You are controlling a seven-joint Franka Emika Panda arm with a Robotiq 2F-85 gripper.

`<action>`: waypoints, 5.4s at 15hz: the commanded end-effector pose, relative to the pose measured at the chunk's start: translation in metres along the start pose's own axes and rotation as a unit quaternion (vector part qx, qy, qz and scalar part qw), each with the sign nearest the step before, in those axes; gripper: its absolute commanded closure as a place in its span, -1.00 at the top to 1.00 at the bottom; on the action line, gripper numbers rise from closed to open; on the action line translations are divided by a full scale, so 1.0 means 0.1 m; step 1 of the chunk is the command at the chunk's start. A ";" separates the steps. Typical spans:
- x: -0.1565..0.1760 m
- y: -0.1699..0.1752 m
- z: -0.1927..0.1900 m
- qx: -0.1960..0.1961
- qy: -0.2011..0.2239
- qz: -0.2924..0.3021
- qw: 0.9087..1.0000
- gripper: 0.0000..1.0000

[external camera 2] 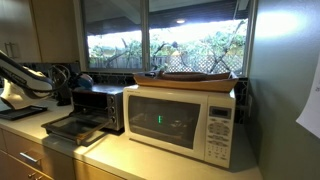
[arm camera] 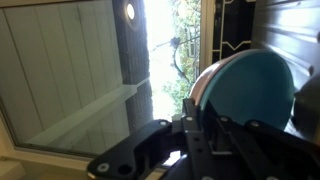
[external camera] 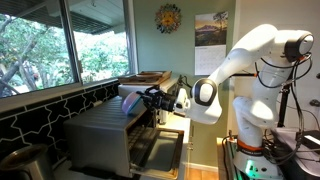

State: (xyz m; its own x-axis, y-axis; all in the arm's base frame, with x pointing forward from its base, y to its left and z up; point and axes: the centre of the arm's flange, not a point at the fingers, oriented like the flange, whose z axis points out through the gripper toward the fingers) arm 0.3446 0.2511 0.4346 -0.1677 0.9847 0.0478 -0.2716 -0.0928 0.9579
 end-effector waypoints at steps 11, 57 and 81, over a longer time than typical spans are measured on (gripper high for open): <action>-0.65 0.00 0.46 0.110 -0.064 -0.034 0.991 1.00; -1.35 1.61 1.05 0.302 -0.386 0.379 0.785 1.00; -1.18 1.59 1.16 0.378 -0.500 0.637 0.448 1.00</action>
State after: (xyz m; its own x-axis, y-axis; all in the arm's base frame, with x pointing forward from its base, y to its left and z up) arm 0.4278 0.1322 0.6232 0.8699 -0.1008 0.4828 -0.0220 -0.9859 -0.1661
